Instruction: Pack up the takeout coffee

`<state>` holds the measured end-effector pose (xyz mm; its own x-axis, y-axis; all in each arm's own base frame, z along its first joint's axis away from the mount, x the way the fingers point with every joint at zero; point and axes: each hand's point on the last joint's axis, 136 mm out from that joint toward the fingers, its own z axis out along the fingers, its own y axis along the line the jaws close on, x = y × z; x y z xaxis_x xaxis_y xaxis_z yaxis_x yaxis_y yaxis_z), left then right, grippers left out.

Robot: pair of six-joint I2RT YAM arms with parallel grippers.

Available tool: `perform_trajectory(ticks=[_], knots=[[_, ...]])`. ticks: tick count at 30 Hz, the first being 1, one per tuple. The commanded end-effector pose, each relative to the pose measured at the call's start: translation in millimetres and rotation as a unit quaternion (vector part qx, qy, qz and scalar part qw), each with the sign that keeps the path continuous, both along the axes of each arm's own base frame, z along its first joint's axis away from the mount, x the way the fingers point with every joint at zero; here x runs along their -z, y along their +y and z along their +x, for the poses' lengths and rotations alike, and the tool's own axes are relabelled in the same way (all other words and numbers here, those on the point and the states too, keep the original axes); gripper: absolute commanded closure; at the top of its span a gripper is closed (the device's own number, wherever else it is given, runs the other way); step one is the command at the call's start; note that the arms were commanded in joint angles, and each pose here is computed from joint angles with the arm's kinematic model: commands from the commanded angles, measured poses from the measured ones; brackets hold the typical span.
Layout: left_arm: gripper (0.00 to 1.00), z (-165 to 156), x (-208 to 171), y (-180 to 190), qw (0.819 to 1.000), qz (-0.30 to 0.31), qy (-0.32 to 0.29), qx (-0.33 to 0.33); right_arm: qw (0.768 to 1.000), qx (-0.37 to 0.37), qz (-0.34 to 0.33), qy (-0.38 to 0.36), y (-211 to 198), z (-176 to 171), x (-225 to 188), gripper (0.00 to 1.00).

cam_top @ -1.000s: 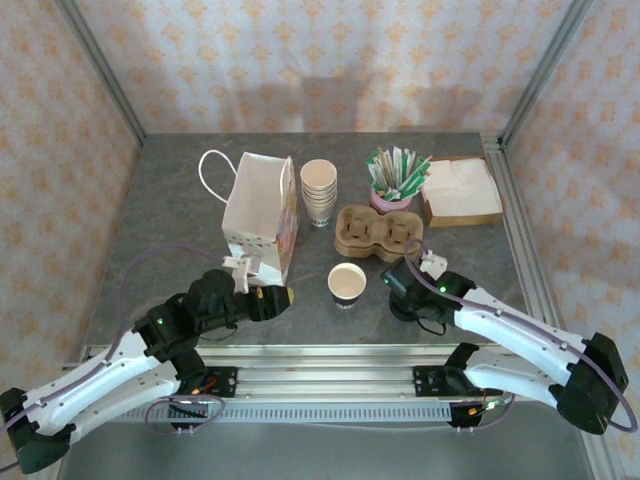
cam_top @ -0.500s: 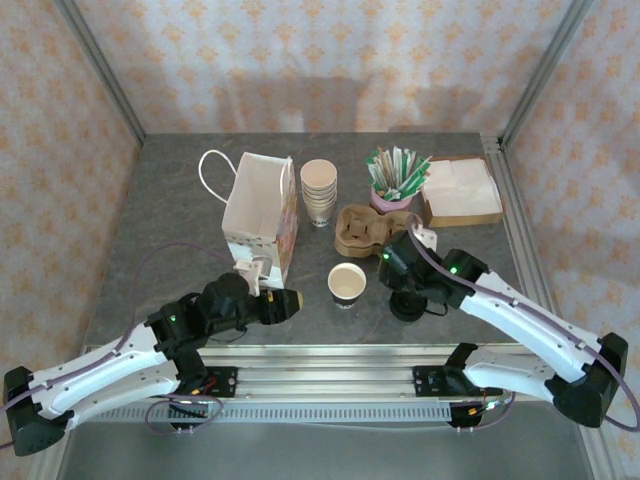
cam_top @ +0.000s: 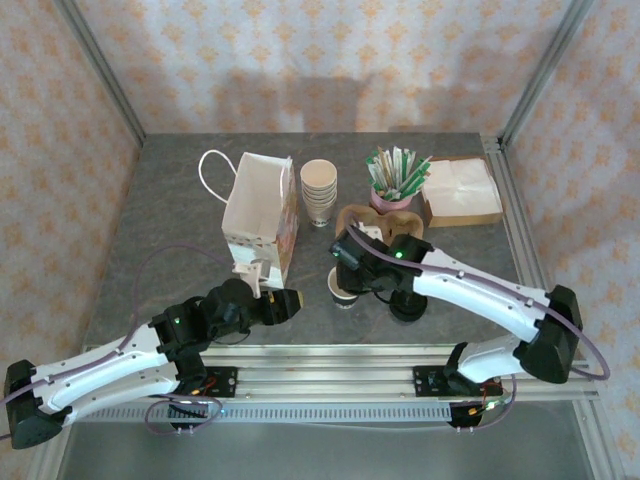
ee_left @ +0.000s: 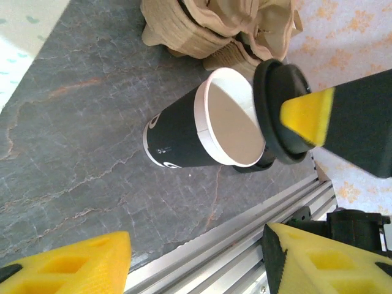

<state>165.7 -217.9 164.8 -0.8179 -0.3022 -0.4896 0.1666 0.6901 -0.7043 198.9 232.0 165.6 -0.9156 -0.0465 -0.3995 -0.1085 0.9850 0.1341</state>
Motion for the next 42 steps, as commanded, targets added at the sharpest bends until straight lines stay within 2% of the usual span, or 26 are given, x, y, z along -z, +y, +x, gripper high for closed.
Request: perform_trajectory(ticks=[1,5,14,27,42], knots=[[0.41,3.2,-0.9,6.2,1.0,0.0,-0.008,-0.022,1.0,-0.015,0.007,-0.003,9.8,2.7,-3.2,0.38],[0.41,2.5,1.7,6.8,1.0,-0.001,-0.004,-0.025,0.999,-0.022,0.027,0.006,20.8,1.6,1.1,0.38],[0.41,2.6,2.9,6.7,1.0,0.002,-0.006,-0.026,1.0,-0.016,-0.004,0.014,16.2,3.6,13.2,0.38],[0.41,2.9,4.8,6.4,1.0,0.005,-0.006,-0.026,1.0,-0.013,-0.001,0.02,20.4,3.8,20.5,0.38],[0.41,2.6,9.2,8.0,1.0,0.01,-0.004,-0.029,0.998,-0.001,-0.049,0.032,1.9,-1.5,36.1,0.37]])
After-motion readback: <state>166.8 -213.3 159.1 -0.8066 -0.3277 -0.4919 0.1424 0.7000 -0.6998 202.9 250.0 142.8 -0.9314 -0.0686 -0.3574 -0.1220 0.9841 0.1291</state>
